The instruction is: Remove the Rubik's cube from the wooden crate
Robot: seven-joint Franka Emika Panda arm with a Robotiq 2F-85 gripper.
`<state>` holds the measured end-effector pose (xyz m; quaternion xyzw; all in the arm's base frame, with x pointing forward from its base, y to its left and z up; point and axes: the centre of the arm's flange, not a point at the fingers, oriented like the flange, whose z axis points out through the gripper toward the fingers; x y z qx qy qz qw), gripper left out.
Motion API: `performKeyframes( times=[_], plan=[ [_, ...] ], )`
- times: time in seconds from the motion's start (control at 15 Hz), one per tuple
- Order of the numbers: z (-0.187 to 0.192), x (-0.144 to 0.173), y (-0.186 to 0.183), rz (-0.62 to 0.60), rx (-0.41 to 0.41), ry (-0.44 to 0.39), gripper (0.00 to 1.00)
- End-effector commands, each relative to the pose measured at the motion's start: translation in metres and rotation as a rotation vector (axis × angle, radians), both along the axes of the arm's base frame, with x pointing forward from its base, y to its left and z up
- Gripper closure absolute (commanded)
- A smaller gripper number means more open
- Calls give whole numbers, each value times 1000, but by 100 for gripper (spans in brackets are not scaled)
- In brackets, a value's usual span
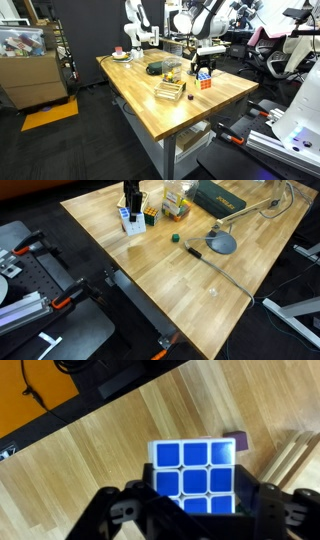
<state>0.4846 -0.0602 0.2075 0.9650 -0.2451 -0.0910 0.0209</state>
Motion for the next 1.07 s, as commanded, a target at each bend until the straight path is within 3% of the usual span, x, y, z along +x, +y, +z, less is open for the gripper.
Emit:
performKeyframes(
  times=[0.0,0.4,0.47,0.53,0.67,1.0],
  plan=[
    [-17,1,-13,-7,33,23,47],
    [-42,-6,-8,89,73,85,47],
    [-44,-7,-7,105,81,91,33],
    [-45,-7,-6,120,78,100,6],
    [-44,-8,-3,144,89,102,0],
    [-24,-5,10,211,95,90,0]
  ],
)
